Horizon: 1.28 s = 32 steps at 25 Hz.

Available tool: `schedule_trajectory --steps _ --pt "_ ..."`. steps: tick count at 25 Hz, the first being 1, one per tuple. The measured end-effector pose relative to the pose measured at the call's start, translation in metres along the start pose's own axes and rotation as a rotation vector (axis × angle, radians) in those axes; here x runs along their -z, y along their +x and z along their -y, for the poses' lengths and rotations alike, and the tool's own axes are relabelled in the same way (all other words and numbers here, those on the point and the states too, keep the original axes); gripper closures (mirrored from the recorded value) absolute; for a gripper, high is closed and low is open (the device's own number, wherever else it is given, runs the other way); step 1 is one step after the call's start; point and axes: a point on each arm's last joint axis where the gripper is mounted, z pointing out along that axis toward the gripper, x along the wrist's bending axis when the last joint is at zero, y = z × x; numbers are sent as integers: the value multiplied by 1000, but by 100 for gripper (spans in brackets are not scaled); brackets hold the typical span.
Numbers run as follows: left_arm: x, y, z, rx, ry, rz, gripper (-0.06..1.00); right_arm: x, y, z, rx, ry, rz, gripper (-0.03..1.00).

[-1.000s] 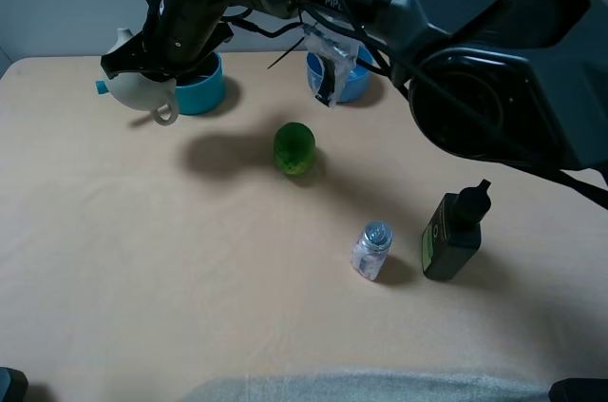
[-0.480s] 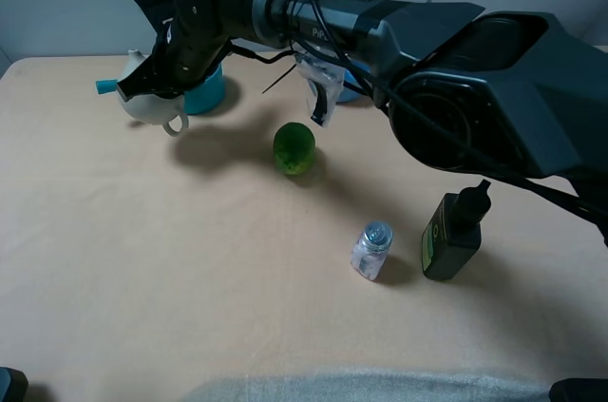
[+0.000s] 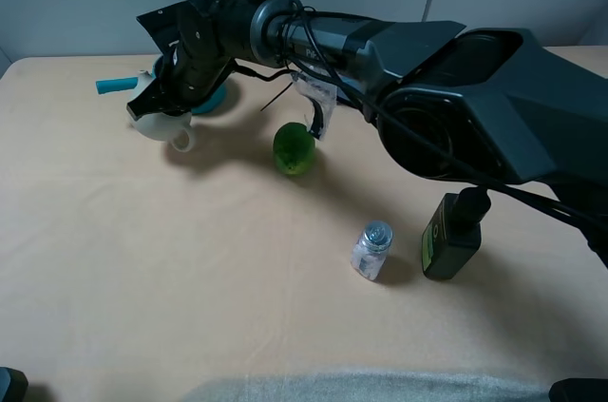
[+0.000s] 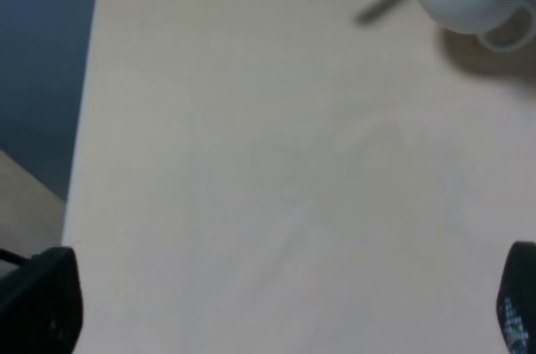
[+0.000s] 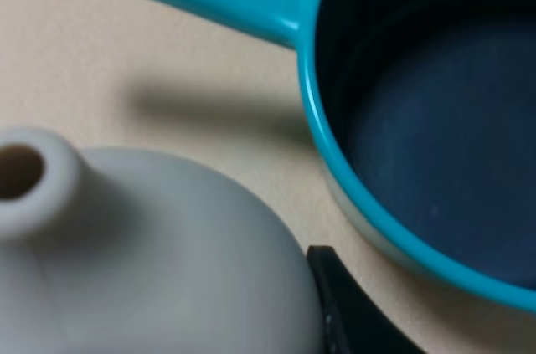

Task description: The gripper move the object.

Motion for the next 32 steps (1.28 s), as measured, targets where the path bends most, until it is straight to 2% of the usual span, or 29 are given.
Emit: schedule_trajectory --steps 12,15,27,32 --pt "0 1 0 -6 0 -11 -5 -1 0 1 -4 1 -6 89" --pt "0 1 0 -6 0 -11 -5 -1 1 1 1 0 -12 82" --pt "0 1 0 -6 -1 -11 -5 -1 2 0 -5 -12 -22 35" --pt "0 1 0 -6 -1 -11 -5 -1 2 0 -5 -12 -22 28"
